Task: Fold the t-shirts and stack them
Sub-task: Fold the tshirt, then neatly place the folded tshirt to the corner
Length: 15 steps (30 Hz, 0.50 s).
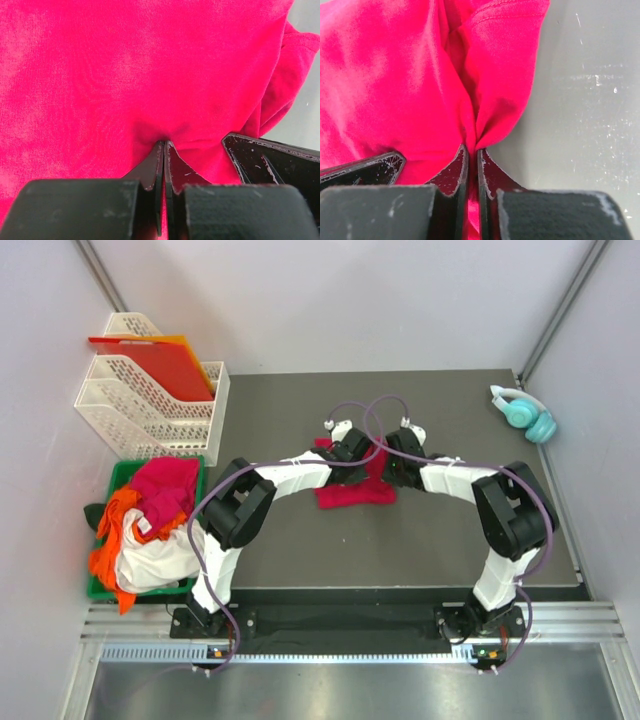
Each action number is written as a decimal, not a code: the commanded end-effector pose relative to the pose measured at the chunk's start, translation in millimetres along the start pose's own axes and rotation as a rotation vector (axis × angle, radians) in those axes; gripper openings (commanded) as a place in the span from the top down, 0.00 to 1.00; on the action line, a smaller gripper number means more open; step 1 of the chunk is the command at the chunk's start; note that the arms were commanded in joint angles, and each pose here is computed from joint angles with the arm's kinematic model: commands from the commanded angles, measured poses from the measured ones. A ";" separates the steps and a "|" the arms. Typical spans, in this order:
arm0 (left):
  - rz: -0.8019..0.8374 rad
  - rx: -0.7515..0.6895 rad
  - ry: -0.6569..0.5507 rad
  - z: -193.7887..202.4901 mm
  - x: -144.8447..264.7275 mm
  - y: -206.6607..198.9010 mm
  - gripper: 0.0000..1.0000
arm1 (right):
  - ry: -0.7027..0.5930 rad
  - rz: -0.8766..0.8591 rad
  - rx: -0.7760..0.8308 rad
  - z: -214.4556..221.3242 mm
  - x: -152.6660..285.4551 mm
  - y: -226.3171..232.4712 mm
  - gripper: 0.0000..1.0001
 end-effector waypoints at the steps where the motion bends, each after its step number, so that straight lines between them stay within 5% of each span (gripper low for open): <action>1: -0.057 -0.047 0.073 22.6 4.4 17.2 0.99 | 0.057 0.251 0.093 24.5 13.0 -60.1 1.00; 6: -0.042 -0.213 -0.173 -21.1 78.1 -14.9 0.76 | -0.009 0.284 0.132 4.6 28.1 -54.7 1.00; 15: -0.009 -0.174 -0.277 -39.5 174.2 -1.3 0.77 | -0.113 0.454 0.219 -40.8 78.4 -70.9 1.00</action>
Point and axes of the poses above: each gripper's point midway between its finger pads, its own x axis back along the fingers, its own y axis along the line the jaws close on, z = x × y, the point moved 2 cm from there along x, back along the fingers, and after that the axes turned 11 degrees about -x, right-handed, at the moved point
